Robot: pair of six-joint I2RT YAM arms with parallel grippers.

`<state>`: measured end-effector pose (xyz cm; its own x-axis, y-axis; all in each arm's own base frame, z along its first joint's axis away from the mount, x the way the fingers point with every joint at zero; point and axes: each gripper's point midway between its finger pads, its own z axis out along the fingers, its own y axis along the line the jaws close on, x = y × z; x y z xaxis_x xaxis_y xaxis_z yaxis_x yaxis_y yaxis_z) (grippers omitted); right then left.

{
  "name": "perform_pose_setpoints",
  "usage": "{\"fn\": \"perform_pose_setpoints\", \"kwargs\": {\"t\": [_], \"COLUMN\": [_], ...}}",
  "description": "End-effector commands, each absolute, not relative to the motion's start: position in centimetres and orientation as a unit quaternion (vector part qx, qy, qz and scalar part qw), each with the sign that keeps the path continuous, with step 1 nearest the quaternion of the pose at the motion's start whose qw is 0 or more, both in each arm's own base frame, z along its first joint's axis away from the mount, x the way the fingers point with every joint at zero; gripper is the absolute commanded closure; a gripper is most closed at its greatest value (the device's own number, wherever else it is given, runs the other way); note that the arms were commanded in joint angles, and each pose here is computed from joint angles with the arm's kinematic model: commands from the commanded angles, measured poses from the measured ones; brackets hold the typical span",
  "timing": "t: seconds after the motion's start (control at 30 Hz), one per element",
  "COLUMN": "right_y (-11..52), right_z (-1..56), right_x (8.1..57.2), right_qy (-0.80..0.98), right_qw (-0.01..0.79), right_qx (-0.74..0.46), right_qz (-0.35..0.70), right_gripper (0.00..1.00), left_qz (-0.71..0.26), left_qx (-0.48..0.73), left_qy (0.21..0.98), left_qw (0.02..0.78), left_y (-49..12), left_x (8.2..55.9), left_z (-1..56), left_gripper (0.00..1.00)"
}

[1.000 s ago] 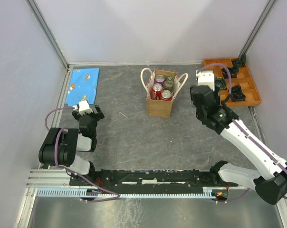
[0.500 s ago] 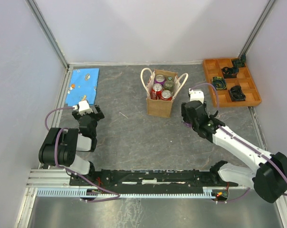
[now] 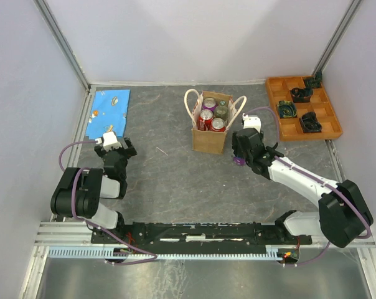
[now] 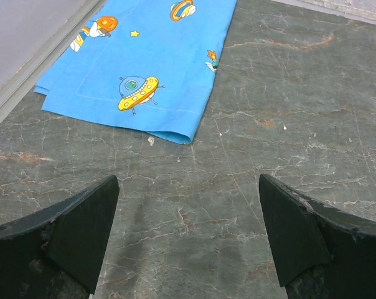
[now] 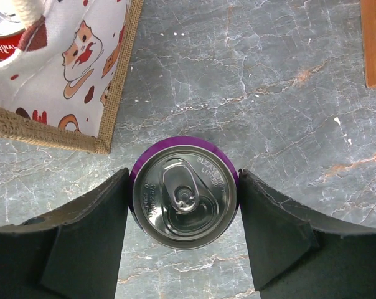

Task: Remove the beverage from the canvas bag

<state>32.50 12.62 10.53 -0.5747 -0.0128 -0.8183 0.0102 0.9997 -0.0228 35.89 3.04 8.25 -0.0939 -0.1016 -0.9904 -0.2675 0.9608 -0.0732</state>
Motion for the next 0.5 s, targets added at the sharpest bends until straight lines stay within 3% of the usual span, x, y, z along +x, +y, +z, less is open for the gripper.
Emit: {"fn": "perform_pose_setpoints", "kwargs": {"t": [0.0,0.03,0.17,0.27,0.47], "right_y": [13.4,13.5,13.0,12.2,11.0], "right_z": [13.2,13.2,13.5,14.0,17.7], "right_x": [34.2,34.1,33.8,33.6,33.3], "right_qy": [0.87,0.872,0.874,0.873,0.856], "right_qw": [0.492,0.488,0.484,0.485,0.513], "right_qx": [0.032,0.032,0.041,0.051,0.063], "right_qz": [0.011,0.011,0.003,-0.014,-0.026], "right_gripper": [0.98,0.92,0.32,0.02,0.01], "left_qz": [0.083,0.083,0.083,0.083,0.083], "left_qx": [-0.119,-0.119,-0.12,-0.119,-0.12], "left_qy": [0.721,0.721,0.721,0.721,0.721], "left_qw": [0.677,0.677,0.677,0.677,0.677], "left_y": [3.5,3.5,3.5,3.5,3.5], "left_x": [36.5,36.5,36.5,36.5,36.5], "left_z": [9.6,9.6,9.6,9.6,9.6], "left_gripper": [0.01,0.01,0.01,0.01,0.01]}}
